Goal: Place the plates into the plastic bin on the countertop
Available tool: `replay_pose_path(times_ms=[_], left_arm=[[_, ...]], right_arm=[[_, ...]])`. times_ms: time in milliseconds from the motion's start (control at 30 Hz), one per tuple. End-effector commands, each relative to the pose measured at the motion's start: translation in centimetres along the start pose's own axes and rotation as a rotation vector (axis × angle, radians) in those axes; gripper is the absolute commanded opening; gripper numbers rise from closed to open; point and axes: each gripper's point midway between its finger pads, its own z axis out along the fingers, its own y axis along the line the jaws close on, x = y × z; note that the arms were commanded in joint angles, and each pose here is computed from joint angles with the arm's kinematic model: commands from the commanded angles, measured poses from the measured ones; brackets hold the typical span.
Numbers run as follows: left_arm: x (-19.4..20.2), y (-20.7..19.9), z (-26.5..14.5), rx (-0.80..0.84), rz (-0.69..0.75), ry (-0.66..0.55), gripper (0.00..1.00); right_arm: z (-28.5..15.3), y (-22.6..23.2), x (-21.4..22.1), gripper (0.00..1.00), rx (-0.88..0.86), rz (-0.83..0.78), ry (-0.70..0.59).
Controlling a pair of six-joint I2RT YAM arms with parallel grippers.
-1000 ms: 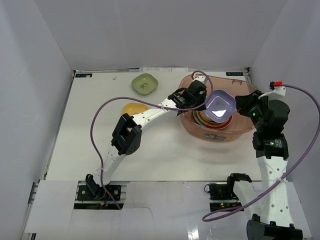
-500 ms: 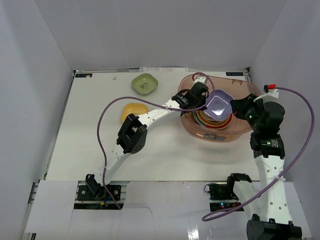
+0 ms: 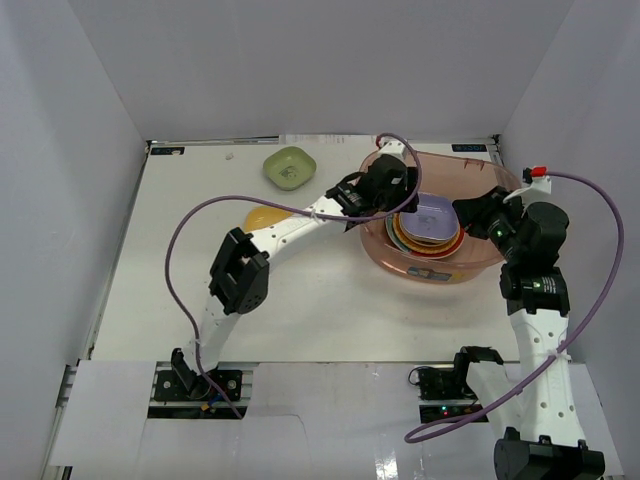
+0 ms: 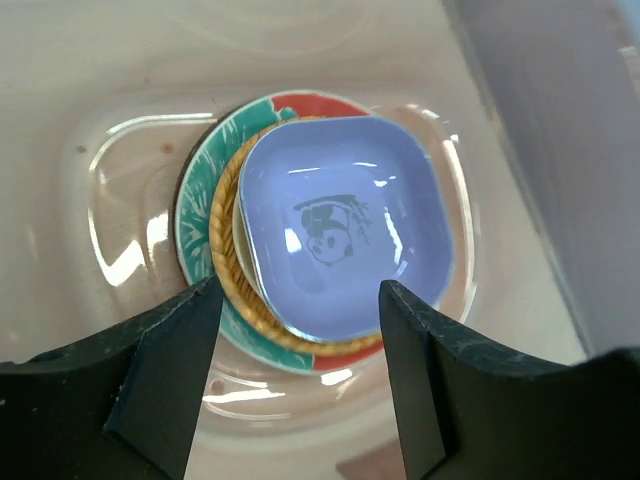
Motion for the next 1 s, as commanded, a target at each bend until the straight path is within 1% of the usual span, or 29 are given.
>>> replay_pose_path(times_ms=[0,33,67,133,167,233,267,333,367,400,433,467,500,533,567,600,633,667,700,733,767,800,833,900,933,967], left_arm=[[-10.6,-2.2,-9.1,0.087,-0.011,-0.253,0.74],[-10.3,-0.5,-11.1,0.054,-0.012,-0.257,0.73],[-10.9,1.3,-12.1,0.034,-0.029,-0.281,0.73],[-10.4,4.7,-14.0,-0.001,-0.075,-0.29,0.71],[-9.3,8.7,-15.9,-0.047,-0.108,-0.286,0.7],[-7.5,13.5,-17.7,-0.112,-0.196,-0.262,0.69],[-5.5,18.1,-19.4,-0.177,-0.249,-0.242,0.69],[-3.2,22.3,-21.0,-0.25,-0.335,-0.23,0.68],[-1.2,25.7,-22.6,-0.319,-0.38,-0.222,0.68],[-0.4,27.2,-23.3,-0.352,-0.4,-0.221,0.67],[0.3,29.1,-24.2,-0.4,-0.422,-0.221,0.68],[1.8,30.1,-24.7,-0.426,-0.435,-0.203,0.68],[2.5,30.8,-24.8,-0.447,-0.452,-0.192,0.69],[3.0,32.1,-25.2,-0.479,-0.48,-0.191,0.69],[3.6,32.8,-25.3,-0.497,-0.501,-0.186,0.71],[4.7,33.4,-25.0,-0.503,-0.528,-0.163,0.73],[4.6,34.4,-25.1,-0.51,-0.576,-0.184,0.78],[4.9,34.7,-24.9,-0.506,-0.598,-0.183,0.78],[5.5,35.0,-24.4,-0.497,-0.62,-0.163,0.79],[5.4,35.4,-24.2,-0.501,-0.63,-0.166,0.79],[5.3,35.7,-23.9,-0.505,-0.638,-0.167,0.79],[5.2,35.9,-23.3,-0.5,-0.646,-0.159,0.79],[5.1,36.0,-22.9,-0.499,-0.649,-0.158,0.79],[5.0,36.2,-22.3,-0.497,-0.66,-0.154,0.78],[5.1,36.4,-21.7,-0.493,-0.663,-0.145,0.76],[5.3,36.6,-21.4,-0.496,-0.677,-0.141,0.72]], right_arm=[[0.0,2.6,-1.3,0.21,-0.109,-0.039,-0.014],[0.0,3.0,-1.5,0.21,-0.124,-0.046,-0.011],[0.2,3.2,-1.4,0.22,-0.134,-0.053,-0.003],[0.4,4.8,-0.9,0.22,-0.192,-0.067,0.022],[0.8,5.5,-0.7,0.22,-0.217,-0.074,0.033],[1.2,7.7,0.5,0.22,-0.281,-0.107,0.07],[1.9,8.5,0.9,0.23,-0.294,-0.119,0.092],[2.5,11.1,2.5,0.24,-0.334,-0.175,0.129],[3.3,12.9,3.8,0.25,-0.356,-0.202,0.165],[3.9,13.8,4.4,0.25,-0.375,-0.235,0.18],[5.3,14.4,6.1,0.25,-0.375,-0.257,0.232],[5.5,16.5,6.3,0.26,-0.405,-0.287,0.233],[6.0,17.3,6.8,0.26,-0.416,-0.335,0.246],[7.7,17.6,8.9,0.27,-0.409,-0.368,0.301],[8.6,18.4,9.5,0.27,-0.416,-0.389,0.32],[8.8,21.0,8.4,0.27,-0.464,-0.407,0.299],[10.7,21.1,10.9,0.29,-0.462,-0.459,0.37],[11.3,22.4,11.5,0.3,-0.495,-0.483,0.378],[12.2,24.2,9.9,0.31,-0.524,-0.491,0.333],[14.3,24.0,12.3,0.33,-0.52,-0.518,0.387],[15.3,24.6,13.0,0.35,-0.54,-0.532,0.404],[17.5,25.4,13.8,0.37,-0.553,-0.552,0.414],[18.2,25.4,14.6,0.43,-0.558,-0.574,0.443],[20.0,25.9,15.4,0.48,-0.579,-0.64,0.454],[21.8,26.3,16.1,0.53,-0.575,-0.656,0.453],[22.9,26.1,16.4,0.55,-0.563,-0.684,0.445]])
